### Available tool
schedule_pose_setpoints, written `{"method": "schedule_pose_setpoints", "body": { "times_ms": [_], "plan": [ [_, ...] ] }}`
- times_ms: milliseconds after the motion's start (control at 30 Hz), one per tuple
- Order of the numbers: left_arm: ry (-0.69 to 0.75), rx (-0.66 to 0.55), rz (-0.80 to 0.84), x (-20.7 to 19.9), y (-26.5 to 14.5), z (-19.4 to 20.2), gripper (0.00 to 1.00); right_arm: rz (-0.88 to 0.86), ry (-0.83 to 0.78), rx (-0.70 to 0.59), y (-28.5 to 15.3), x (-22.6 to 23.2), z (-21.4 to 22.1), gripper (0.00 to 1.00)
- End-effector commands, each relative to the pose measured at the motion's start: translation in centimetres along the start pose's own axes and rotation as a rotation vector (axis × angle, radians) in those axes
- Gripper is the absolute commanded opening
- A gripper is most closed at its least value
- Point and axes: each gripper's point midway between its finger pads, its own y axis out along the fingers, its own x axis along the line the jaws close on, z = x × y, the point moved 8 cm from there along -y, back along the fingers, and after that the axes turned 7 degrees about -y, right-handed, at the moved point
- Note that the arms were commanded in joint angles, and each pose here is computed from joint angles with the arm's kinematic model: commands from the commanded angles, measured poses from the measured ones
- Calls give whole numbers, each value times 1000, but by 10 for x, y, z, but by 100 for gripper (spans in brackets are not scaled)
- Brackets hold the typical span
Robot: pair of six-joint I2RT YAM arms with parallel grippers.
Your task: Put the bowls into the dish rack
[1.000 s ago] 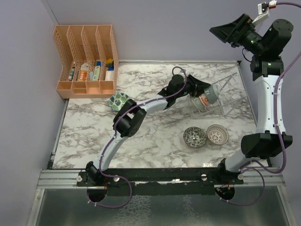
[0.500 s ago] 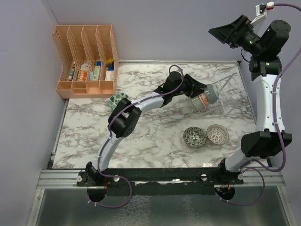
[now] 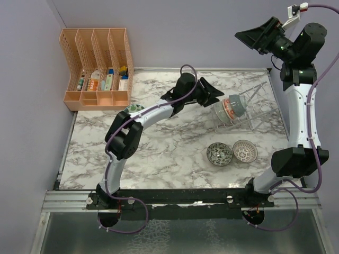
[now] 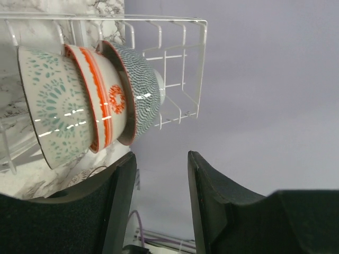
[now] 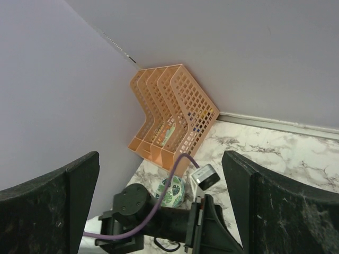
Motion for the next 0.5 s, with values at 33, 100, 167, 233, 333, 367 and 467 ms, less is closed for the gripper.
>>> {"method": "schedule_pose_setpoints", "body": {
  "times_ms": [33, 100, 167, 233, 333, 367, 467],
  "plan": [
    [275, 41, 1, -44, -45, 18, 51, -20, -34, -21, -8, 11, -8, 100],
    [408, 92, -12, -53, -58, 26, 53, -11, -44, -23, -9, 12, -10, 100],
    [538, 158, -25, -55, -71, 34, 53, 10, -56, -27, -9, 12, -12, 100],
    [678, 242, -117, -45, -84, 46, 60, 31, -70, -34, -10, 12, -14, 100],
    [892, 383, -223, -25, -99, 79, 65, 49, -72, -37, -12, 13, -15, 100],
    [957, 421, -253, -15, -102, 89, 65, 50, -71, -37, -12, 13, -14, 100],
    [1118, 497, -325, 15, -108, 124, 65, 57, -75, -34, -14, 13, -13, 100]
  ]
}}
